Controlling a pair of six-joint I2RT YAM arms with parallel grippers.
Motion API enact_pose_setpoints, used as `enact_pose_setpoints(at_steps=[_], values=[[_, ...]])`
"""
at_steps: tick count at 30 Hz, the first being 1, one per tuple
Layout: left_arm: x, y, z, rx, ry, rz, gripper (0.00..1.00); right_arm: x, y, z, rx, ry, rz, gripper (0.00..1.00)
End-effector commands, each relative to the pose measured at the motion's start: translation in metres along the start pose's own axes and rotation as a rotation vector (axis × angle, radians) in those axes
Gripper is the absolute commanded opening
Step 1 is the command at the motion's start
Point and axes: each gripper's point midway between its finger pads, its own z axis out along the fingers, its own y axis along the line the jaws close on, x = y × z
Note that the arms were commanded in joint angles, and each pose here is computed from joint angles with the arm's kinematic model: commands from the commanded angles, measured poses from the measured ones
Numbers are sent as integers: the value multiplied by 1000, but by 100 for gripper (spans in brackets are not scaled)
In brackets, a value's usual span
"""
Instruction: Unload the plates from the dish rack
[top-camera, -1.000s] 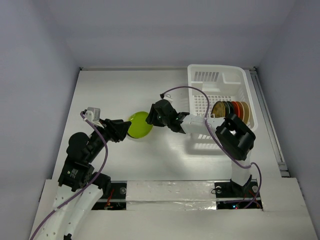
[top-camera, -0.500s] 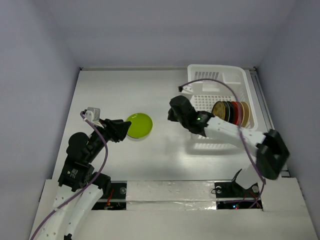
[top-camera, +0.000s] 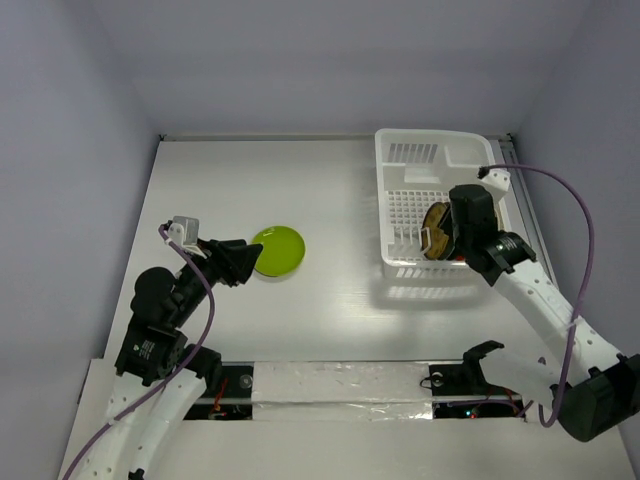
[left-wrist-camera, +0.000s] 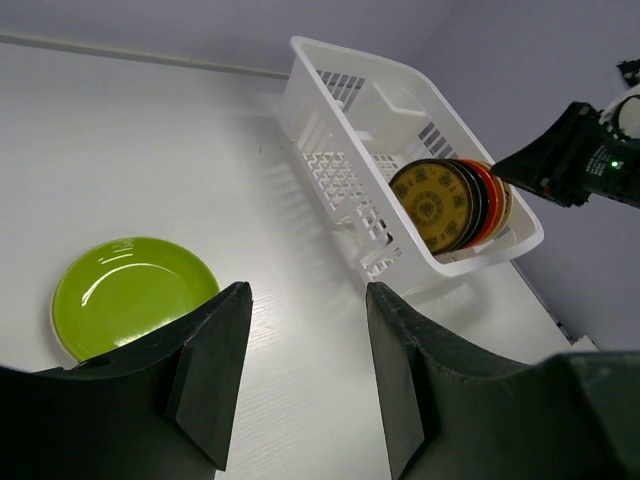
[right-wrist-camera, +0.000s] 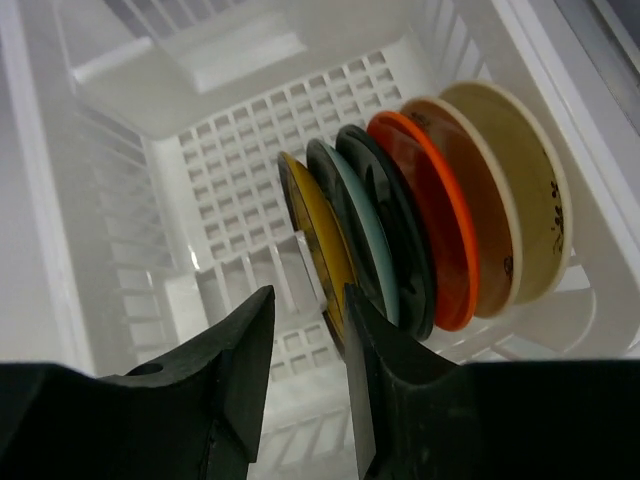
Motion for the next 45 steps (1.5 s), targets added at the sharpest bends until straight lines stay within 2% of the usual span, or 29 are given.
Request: enact_pose_setpoints(at_steps=[1, 13, 20, 25, 30, 41, 45], values=[[-10, -7, 0, 34, -40, 8, 46, 14, -3, 9, 12, 70, -97, 39], [-10, -9, 0, 41, -37, 9, 47, 25, -12, 44, 106, 128, -135, 35], [-9, -11, 0, 49, -32, 11, 47, 37, -17, 57, 167, 187, -212, 22], [-10, -12, -2, 53, -39, 11, 47, 27, -21, 55, 207, 202, -264, 14], [-13, -14, -5, 58, -55, 14, 47, 26, -28, 52, 260, 234, -340, 1], [-14, -18, -8, 71, -63, 15, 47, 15, -14, 44, 331, 198, -538, 0], [-14, -17, -8, 70, -62, 15, 47, 1, -6, 40, 351, 151, -565, 0]])
